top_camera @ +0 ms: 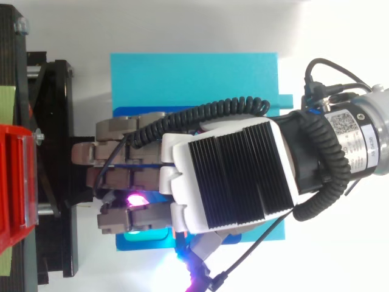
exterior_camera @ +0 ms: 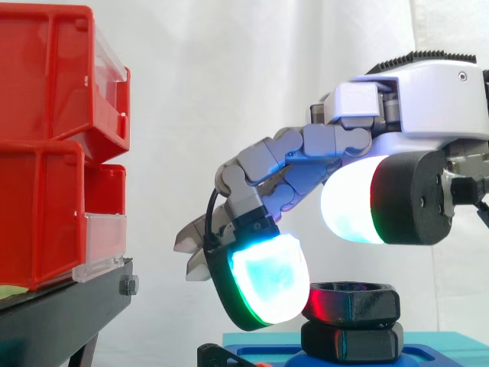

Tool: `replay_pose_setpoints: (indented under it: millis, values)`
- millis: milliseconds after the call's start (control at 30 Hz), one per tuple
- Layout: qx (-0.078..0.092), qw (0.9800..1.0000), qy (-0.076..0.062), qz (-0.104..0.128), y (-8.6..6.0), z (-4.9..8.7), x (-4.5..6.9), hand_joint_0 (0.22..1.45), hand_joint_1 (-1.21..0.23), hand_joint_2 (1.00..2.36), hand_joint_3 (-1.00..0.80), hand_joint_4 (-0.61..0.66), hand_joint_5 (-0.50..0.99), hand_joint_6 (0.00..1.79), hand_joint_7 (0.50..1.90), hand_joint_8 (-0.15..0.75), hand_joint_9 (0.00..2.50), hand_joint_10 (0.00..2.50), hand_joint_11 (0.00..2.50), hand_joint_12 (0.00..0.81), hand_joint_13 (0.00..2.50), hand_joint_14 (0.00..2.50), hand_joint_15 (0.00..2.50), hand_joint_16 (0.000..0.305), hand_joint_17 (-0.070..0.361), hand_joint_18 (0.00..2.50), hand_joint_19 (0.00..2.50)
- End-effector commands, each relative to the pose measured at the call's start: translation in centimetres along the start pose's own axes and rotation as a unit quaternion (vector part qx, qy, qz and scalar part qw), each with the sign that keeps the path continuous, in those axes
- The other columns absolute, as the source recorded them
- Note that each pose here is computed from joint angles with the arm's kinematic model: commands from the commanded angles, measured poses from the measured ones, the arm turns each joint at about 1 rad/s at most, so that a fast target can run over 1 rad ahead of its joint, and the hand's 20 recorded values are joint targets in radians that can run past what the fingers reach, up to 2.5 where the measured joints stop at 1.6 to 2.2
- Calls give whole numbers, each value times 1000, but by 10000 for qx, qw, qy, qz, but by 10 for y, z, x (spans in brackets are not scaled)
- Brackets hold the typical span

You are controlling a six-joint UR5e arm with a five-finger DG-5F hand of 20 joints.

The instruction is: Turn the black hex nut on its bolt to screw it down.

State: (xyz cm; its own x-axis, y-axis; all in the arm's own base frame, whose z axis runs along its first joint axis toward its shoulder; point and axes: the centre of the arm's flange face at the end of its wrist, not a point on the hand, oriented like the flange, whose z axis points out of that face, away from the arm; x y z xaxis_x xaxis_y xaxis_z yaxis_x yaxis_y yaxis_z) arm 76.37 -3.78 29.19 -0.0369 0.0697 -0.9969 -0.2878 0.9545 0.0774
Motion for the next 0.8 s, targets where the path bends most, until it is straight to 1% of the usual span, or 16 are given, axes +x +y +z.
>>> replay_pose_setpoints:
  millis: [0, 100, 167, 200, 233, 267, 300, 433, 467, 533, 600, 633, 700, 767]
  values:
    - [26, 10000, 73, -12, -5, -3, 2, 493, -164, 1000, -500, 136, -21, 500, 1534, 242, 673, 0, 40, 357, 415, 0, 0, 53, 119, 413, 298]
    - [51, 9999, 109, -41, -9, -6, 1, 493, -165, 1000, -500, 142, -21, 515, 1523, 243, 685, 2, 47, 358, 421, 0, 0, 52, 118, 424, 289]
    - [77, 9998, 167, -66, -14, -10, 2, 493, -166, 1000, -500, 147, -21, 519, 1522, 243, 687, 0, 44, 357, 423, 0, 0, 52, 118, 416, 290]
    - [78, 9998, 174, -72, -15, -10, 2, 494, -167, 1000, -500, 141, -22, 525, 1520, 244, 691, 0, 49, 356, 424, 0, 0, 52, 118, 424, 285]
    - [93, 9997, 189, -105, -19, -12, 3, 494, -168, 1000, -500, 142, -22, 530, 1513, 242, 695, 1, 49, 356, 425, 0, 0, 52, 118, 427, 288]
    - [93, 9997, 189, -105, -19, -12, 3, 494, -168, 1000, -500, 149, -22, 531, 1512, 242, 694, 2, 50, 356, 425, 0, 0, 52, 118, 427, 287]
    - [93, 9997, 188, -127, -23, -13, 3, 494, -168, 1000, -500, 146, -22, 533, 1509, 240, 696, 0, 45, 355, 426, 0, 0, 52, 118, 427, 288]
    - [91, 9997, 173, -173, -31, -17, 2, 494, -169, 1000, -500, 152, -23, 536, 1510, 244, 697, 0, 51, 355, 428, 0, 0, 52, 117, 430, 288]
    - [83, 9997, 166, -173, -35, -19, 1, 494, -169, 1000, -500, 153, -23, 537, 1501, 244, 697, 0, 45, 355, 428, 0, 0, 52, 117, 430, 284]
    - [68, 9997, 173, -169, -38, -20, 2, 494, -170, 1000, -500, 156, -23, 538, 1506, 244, 698, 2, 45, 356, 429, 0, 0, 52, 117, 430, 292]
    - [67, 9997, 166, -177, -41, -22, 0, 494, -170, 1000, -500, 156, -23, 538, 1504, 243, 701, 0, 53, 356, 430, 0, 0, 52, 118, 429, 288]
    - [74, 9997, 143, -190, -44, -23, -1, 494, -170, 1000, -500, 156, -24, 539, 1503, 242, 699, 2, 46, 355, 430, 0, 0, 52, 118, 429, 288]
    - [82, 9997, 150, -195, -47, -24, 1, 494, -170, 1000, -500, 160, -24, 540, 1500, 244, 700, 0, 57, 356, 430, 0, 0, 52, 118, 430, 288]
    - [96, 9996, 134, -220, -52, -27, -1, 494, -171, 1000, -500, 154, -25, 540, 1498, 244, 701, 1, 46, 356, 430, 0, 0, 52, 118, 431, 285]
